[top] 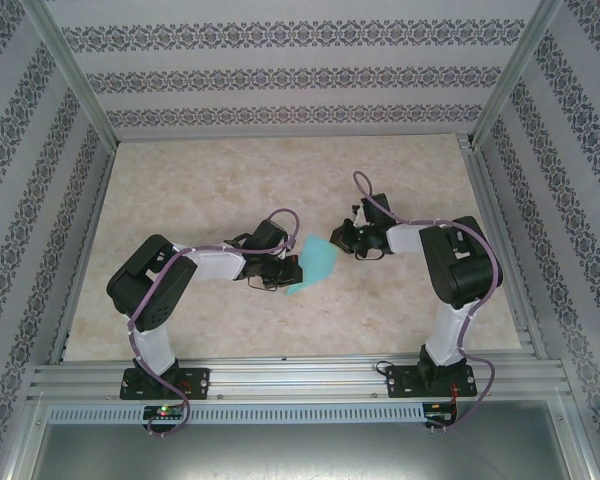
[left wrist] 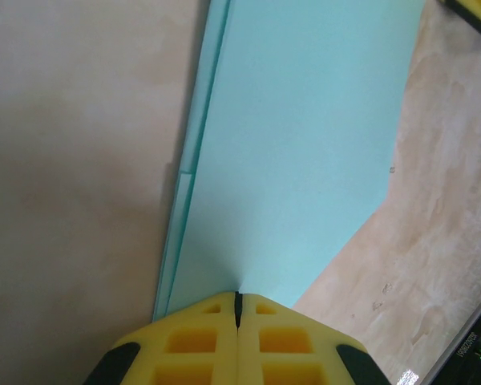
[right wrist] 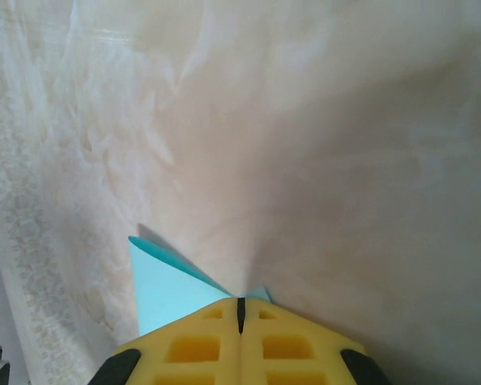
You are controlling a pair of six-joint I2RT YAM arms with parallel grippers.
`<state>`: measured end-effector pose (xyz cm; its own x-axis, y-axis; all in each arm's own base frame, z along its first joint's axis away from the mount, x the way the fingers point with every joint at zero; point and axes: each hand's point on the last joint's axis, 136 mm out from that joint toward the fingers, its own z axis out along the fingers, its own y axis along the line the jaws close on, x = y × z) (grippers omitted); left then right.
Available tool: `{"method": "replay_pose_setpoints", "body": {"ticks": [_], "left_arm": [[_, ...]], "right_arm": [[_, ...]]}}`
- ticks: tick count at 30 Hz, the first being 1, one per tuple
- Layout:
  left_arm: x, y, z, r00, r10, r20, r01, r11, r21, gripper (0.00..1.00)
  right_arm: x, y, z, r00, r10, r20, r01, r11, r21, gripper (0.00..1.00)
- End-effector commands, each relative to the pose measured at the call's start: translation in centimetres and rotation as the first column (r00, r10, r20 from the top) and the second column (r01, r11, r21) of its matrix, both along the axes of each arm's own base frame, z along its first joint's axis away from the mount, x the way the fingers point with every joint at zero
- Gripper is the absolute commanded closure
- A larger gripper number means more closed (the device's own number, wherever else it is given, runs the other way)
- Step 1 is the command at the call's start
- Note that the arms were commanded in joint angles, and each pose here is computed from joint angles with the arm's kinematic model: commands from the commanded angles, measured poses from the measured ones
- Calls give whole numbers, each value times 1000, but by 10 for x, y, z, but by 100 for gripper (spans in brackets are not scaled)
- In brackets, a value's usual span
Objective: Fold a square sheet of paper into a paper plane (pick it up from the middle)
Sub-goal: Fourth fold the wing at the center of the table.
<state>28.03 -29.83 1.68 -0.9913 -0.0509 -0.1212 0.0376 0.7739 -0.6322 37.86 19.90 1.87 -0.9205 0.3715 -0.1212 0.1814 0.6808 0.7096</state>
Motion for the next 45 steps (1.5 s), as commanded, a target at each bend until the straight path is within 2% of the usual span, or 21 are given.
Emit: {"method": "replay_pose_setpoints", "body": {"ticks": [1,8,14,20,24,29,35,41,45], "left_arm": [[-39,39,-56,987,19,-160,11,982,187,100],[-41,40,-57,987,20,-162,11,983,185,100],[-40,37,-56,986,16,-165,14,984,178,100],[-39,37,-55,986,18,-163,12,984,177,100],[-39,36,-55,986,16,-169,15,984,179,100],[-39,36,-56,985,9,-171,22,983,183,100],[-40,37,-58,984,9,-178,24,982,185,100],[-40,35,-57,984,5,-176,26,984,175,100],[-42,36,-59,984,7,-180,25,984,174,100]], "right_arm": [[12,-15,-2,1000,-11,10,12,997,-71,94],[18,-16,41,997,17,72,-12,998,-59,92],[-1,2,69,992,25,127,-29,999,30,91],[-30,51,50,992,94,85,-103,989,104,94],[-43,66,23,991,128,40,-131,987,92,94],[-40,42,-11,996,84,-2,-84,996,20,94],[-18,0,-22,1000,22,-7,-22,998,-57,94],[4,-32,-23,999,-33,4,33,997,-72,93],[16,-29,3,998,-18,57,19,1000,-23,93]]}}
